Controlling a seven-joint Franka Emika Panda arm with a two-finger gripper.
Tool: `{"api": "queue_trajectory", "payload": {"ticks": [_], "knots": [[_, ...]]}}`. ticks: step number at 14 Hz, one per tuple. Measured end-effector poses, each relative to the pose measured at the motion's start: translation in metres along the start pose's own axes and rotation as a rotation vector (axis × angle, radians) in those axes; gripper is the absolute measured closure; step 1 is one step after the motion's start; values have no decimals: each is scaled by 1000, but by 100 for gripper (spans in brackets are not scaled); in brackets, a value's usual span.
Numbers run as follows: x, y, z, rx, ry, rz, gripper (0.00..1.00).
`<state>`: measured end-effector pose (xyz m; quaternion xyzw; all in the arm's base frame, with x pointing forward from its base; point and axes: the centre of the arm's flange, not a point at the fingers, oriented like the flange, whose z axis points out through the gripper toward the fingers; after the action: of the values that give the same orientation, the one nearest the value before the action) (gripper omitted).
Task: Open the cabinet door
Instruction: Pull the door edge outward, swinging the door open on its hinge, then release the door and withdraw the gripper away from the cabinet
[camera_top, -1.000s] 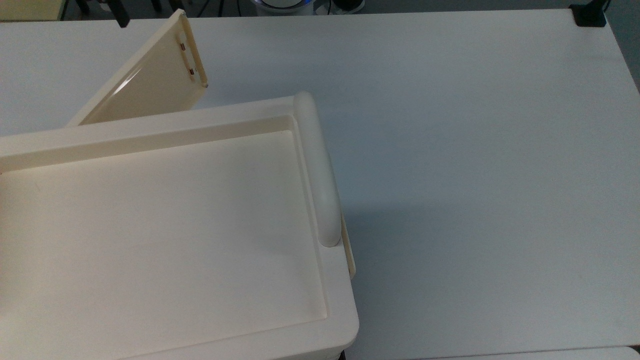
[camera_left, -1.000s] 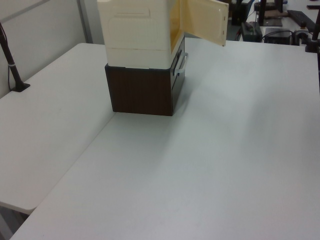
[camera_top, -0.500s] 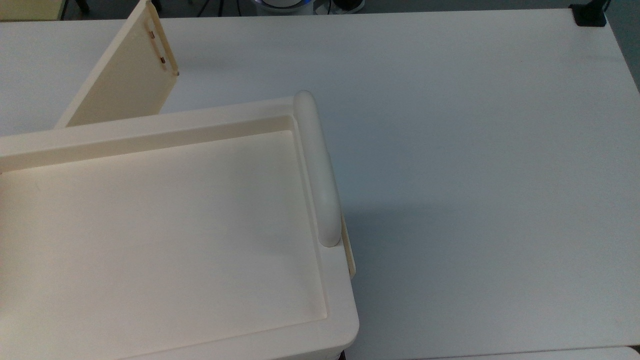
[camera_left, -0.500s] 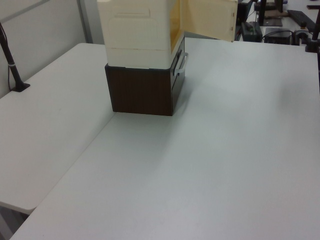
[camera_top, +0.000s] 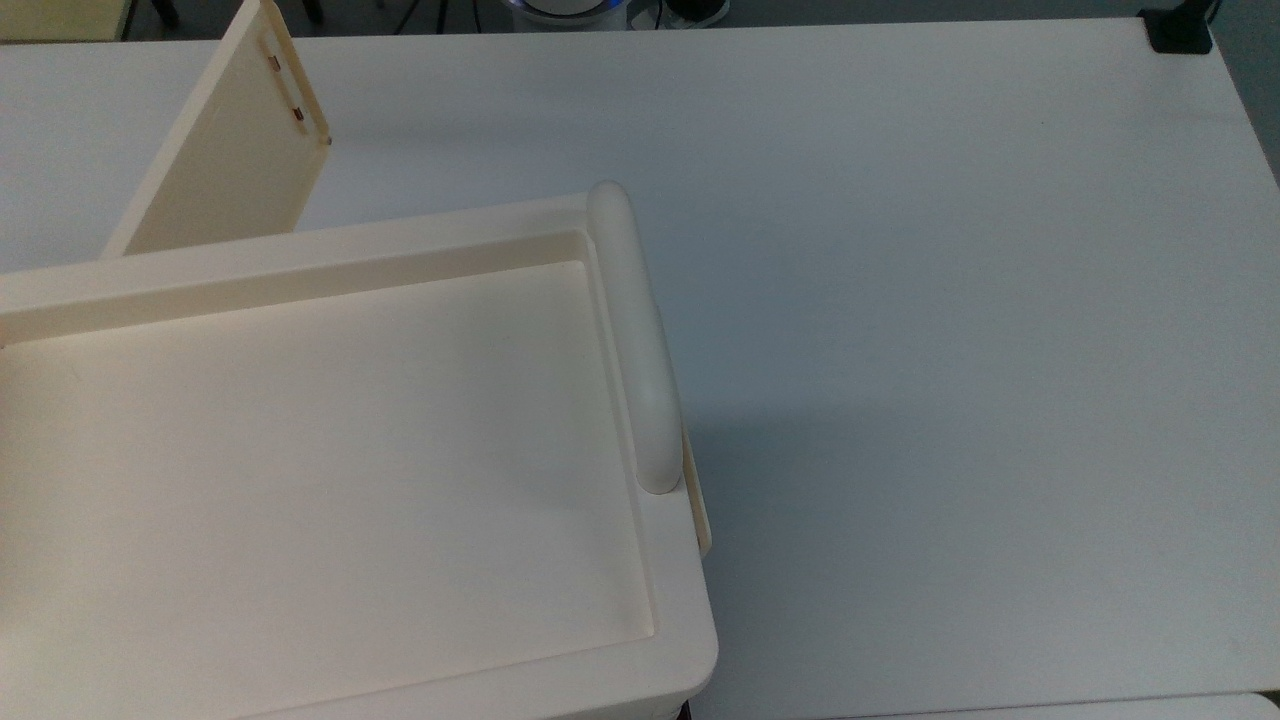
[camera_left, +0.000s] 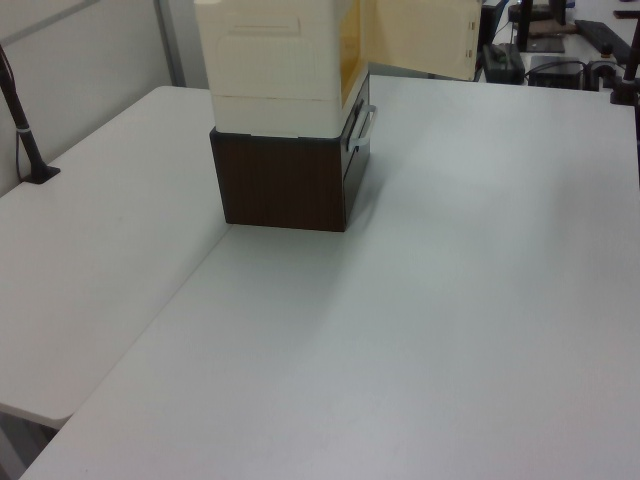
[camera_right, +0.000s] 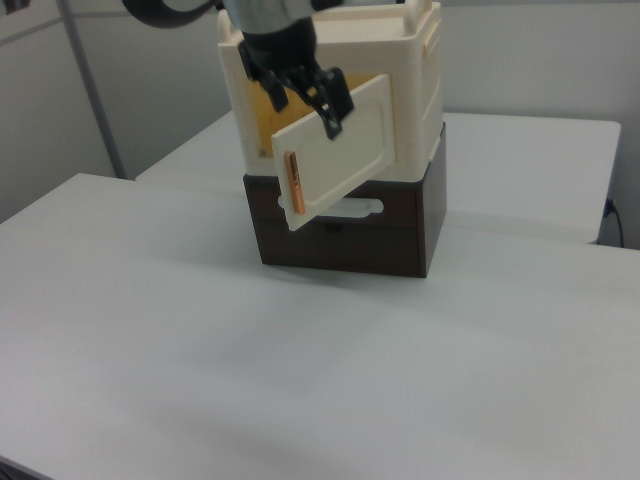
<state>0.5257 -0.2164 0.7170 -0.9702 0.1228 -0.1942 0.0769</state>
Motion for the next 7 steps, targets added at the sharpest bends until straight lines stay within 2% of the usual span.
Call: {"api": "queue_trajectory", "payload": {"ticks": [3,7], "knots": [[15,-39,35,14,0,-8,0],[25,-28,76,-40,-41,-33,0]]}}
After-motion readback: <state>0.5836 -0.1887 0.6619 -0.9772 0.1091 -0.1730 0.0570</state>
